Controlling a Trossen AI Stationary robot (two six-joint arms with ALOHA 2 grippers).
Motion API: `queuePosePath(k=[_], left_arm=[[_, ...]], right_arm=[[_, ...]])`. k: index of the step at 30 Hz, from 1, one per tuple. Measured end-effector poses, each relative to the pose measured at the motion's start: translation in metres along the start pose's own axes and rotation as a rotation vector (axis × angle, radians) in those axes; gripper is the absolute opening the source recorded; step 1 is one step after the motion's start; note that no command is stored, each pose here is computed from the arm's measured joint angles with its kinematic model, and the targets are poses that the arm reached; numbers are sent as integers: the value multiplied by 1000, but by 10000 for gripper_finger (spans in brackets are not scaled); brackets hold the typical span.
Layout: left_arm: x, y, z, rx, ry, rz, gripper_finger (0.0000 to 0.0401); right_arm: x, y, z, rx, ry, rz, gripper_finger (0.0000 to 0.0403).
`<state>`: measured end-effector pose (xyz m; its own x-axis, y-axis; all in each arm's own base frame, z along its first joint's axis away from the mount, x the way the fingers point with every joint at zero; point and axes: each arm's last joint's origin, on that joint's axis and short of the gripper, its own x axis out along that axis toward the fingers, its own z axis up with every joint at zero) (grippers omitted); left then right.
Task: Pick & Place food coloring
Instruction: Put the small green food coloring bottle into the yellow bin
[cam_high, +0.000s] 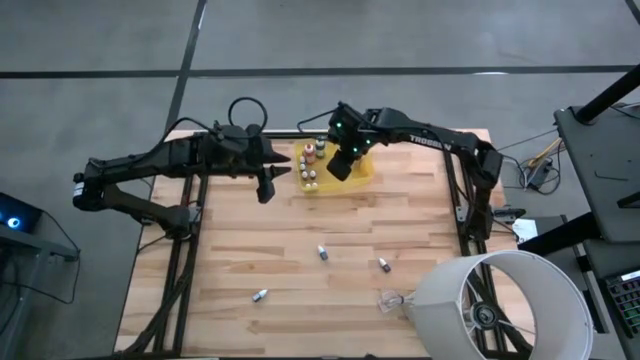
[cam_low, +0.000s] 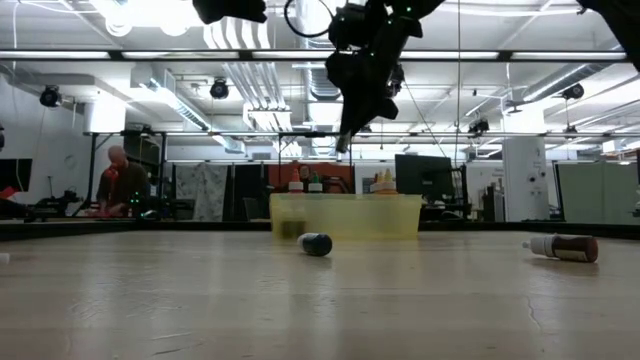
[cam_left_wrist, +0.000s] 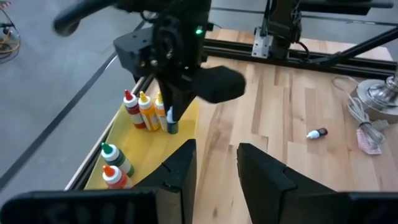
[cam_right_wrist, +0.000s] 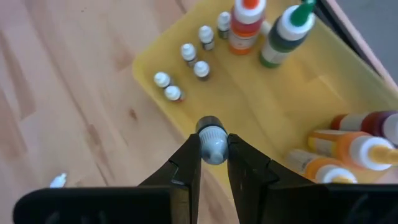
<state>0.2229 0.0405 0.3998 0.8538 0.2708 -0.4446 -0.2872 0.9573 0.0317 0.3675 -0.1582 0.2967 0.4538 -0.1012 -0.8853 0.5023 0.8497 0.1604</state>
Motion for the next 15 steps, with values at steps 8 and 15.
queuePosePath(k=[8, 15], left_arm=[[0, 2, 4, -8, -37, 6, 90], [0, 2, 4, -13, -37, 8, 90]], right_arm=[[36, -17, 15, 37, 74, -32, 55], [74, -22, 26, 30, 180, -114, 55]])
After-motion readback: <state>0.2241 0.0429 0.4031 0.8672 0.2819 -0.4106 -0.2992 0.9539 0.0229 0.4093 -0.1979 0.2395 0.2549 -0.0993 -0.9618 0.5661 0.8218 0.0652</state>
